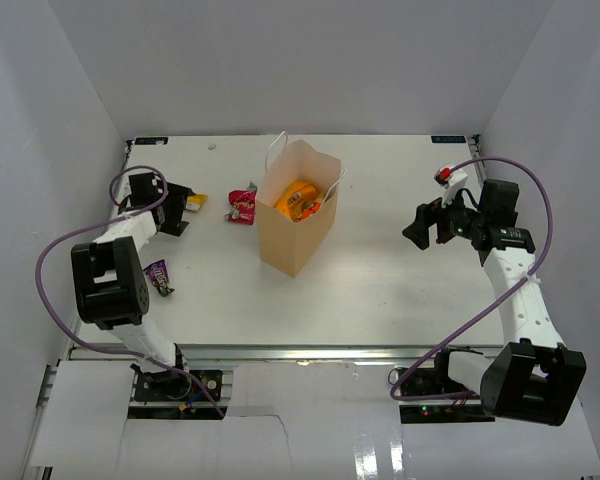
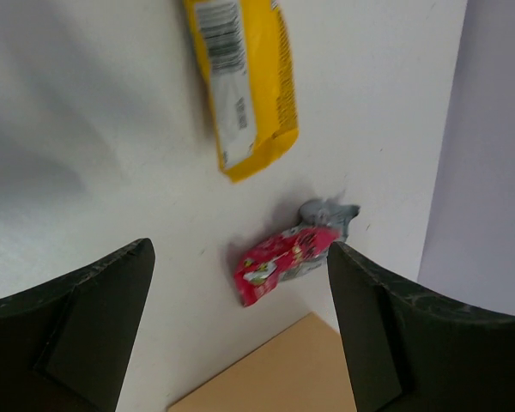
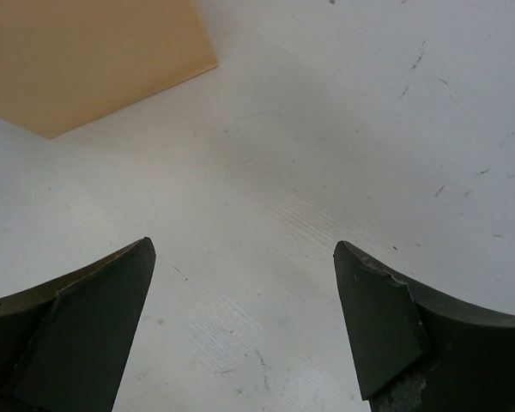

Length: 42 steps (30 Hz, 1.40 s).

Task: Place the snacks into the paper bag

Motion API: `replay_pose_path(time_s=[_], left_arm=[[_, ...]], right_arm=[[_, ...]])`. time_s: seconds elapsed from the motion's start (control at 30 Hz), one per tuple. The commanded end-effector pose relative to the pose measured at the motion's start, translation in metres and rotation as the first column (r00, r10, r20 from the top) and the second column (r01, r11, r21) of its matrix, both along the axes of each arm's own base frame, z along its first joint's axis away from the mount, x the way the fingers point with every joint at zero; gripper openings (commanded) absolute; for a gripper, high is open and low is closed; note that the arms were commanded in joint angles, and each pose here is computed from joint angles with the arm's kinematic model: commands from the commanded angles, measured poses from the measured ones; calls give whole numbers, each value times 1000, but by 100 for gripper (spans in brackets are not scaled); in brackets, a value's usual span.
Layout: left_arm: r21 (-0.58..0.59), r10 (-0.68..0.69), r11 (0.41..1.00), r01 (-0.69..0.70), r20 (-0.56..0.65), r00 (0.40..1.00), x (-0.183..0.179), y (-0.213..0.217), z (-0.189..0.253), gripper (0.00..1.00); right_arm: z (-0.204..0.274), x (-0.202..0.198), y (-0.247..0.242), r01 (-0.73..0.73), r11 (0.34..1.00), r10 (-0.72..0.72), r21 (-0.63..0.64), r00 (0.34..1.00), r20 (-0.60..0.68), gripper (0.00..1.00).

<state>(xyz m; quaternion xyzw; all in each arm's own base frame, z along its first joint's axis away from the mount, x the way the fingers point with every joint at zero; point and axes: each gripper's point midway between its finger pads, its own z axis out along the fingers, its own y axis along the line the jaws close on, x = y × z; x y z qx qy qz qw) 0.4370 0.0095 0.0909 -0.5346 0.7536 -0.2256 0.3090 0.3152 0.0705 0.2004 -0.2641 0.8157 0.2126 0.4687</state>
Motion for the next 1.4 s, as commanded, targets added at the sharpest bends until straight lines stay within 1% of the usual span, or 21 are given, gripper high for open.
replay_pose_path(time_s=[0.0,0.1,0.17,0.2,0.23,0.33,0.47,0.57,0.6,0.67,0.73,0.87,1.0,1.07,1.1,1.13,1.2,1.23,1.27,1.33,1.37], left_arm=[[-21,62,998,-60,101,993,47,14,28,92],[-32,95,995,-93,58,994,62,21,23,91],[-46,111,993,-113,-33,993,63,23,-2,87],[-51,122,991,-123,-30,992,72,27,4,86],[-56,119,991,-124,-90,989,68,27,-13,85],[-40,123,991,-128,-120,985,71,30,-18,84],[-36,152,986,-161,-189,970,62,34,-36,84],[-44,158,984,-172,-225,961,62,34,-48,83],[-47,156,984,-171,-234,960,62,35,-53,82],[-51,154,984,-171,-241,958,66,39,-54,77],[-69,147,983,-171,-270,952,66,40,-66,71],[-80,131,984,-159,-277,952,67,42,-74,51],[-88,67,992,-90,-231,971,74,41,-73,36],[-102,2,995,-18,-153,988,82,38,-62,22],[-94,-10,996,-5,-161,987,78,38,-66,22],[-111,-45,993,34,-102,994,83,35,-56,17],[-91,-121,989,120,-6,993,86,30,-48,15],[-124,-193,972,199,60,979,84,19,-38,11],[-114,-233,962,247,126,964,83,15,-22,7],[-89,-337,927,366,237,911,73,-1,-10,6],[-57,-371,913,404,297,880,69,-8,10,6]], right_arm=[[1,0,-6,20,999,-19,-38,999,36,91],[1,2,-8,33,999,-32,-40,999,35,91],[5,4,-10,45,998,-42,-50,998,47,91],[10,5,-11,48,997,-45,-52,997,61,92],[19,9,-12,53,997,-48,-56,995,85,92],[48,14,-9,32,998,-23,-56,987,158,93],[94,17,5,-71,996,82,-48,955,284,94],[133,14,21,-182,983,182,-37,909,375,94],[140,16,25,-194,981,183,-8,909,374,94],[172,20,30,-197,980,184,-16,881,435,93],[185,27,36,-198,980,184,-12,880,439,92],[215,33,62,-212,977,200,-27,860,469,90],[246,29,98,-256,965,241,-52,793,560,88],[265,18,130,-326,944,291,-58,734,614,88],[263,23,131,-321,946,285,-54,739,610,88],[277,15,145,-355,934,302,-46,713,633,88],[283,18,161,-389,921,308,-8,718,624,87],[299,8,177,-428,904,327,-3,687,649,86],[298,12,187,-433,901,327,7,692,644,86],[308,-6,218,-498,867,365,10,649,667,86],[304,-4,230,-505,863,370,16,653,661,86]])
